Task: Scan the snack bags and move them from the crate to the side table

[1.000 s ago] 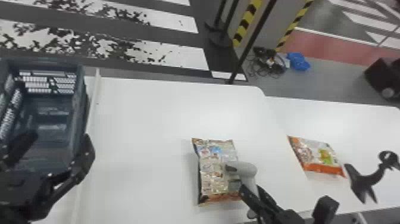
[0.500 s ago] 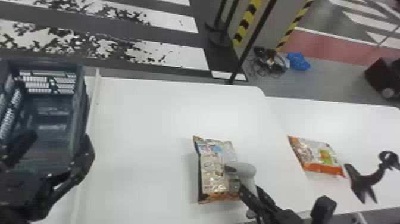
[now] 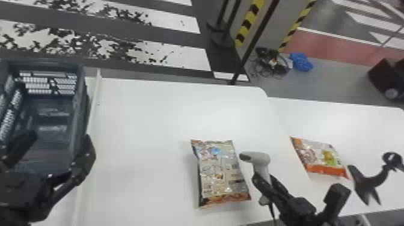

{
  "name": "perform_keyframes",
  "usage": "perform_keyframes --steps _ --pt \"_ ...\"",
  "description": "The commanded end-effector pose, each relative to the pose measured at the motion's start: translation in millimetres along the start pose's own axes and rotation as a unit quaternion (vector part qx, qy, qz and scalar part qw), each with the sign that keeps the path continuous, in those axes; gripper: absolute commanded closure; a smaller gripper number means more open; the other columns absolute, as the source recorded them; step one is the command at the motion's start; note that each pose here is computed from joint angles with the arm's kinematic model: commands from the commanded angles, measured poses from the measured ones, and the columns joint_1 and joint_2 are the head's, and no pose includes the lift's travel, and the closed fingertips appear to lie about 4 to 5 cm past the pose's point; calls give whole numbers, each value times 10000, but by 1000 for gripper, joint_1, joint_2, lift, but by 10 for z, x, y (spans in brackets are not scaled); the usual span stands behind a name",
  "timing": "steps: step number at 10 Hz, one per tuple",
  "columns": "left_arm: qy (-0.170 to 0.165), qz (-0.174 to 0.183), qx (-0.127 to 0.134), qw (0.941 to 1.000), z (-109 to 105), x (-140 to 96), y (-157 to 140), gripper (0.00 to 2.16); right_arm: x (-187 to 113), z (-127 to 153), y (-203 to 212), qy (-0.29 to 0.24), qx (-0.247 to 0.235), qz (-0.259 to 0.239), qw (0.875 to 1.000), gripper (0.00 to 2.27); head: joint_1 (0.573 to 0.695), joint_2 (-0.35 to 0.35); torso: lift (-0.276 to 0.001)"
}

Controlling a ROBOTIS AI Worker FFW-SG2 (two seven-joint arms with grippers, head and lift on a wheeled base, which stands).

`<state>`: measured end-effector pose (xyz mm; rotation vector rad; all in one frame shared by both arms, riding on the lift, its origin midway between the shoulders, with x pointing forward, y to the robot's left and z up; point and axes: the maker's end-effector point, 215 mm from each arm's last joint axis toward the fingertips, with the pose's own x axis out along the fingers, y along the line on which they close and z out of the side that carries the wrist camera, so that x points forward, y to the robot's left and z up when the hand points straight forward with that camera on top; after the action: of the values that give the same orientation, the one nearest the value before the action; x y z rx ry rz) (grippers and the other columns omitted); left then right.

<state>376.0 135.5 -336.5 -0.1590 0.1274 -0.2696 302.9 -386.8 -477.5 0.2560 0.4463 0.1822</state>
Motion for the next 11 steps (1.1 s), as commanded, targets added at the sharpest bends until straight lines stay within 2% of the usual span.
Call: perform_keyframes --steps 1,3,5,9,10,11 --pt "11 -4 6 10000 2 -1 -4 60 141 109 -293 41 -9 -209 9998 2236 695 -350 -87" --pt "45 -49 23 10000 -4 37 -35 60 232 148 -701 129 -101 -532 9985 2236 695 -350 -87" --pt "143 -84 55 9998 -39 72 -49 60 273 65 -1074 239 -102 -813 9963 2236 695 -350 -87" --pt "159 -138 61 9998 -46 93 -99 60 333 -57 -1250 411 -308 -908 9945 2236 695 -350 -87" --pt "151 -162 60 9997 -40 100 -121 60 324 -59 -1276 383 -308 -932 9944 2115 695 -350 -87" --pt "156 -169 73 9997 -43 98 -120 60 326 -55 -1260 385 -314 -887 9948 1443 695 -350 -87"
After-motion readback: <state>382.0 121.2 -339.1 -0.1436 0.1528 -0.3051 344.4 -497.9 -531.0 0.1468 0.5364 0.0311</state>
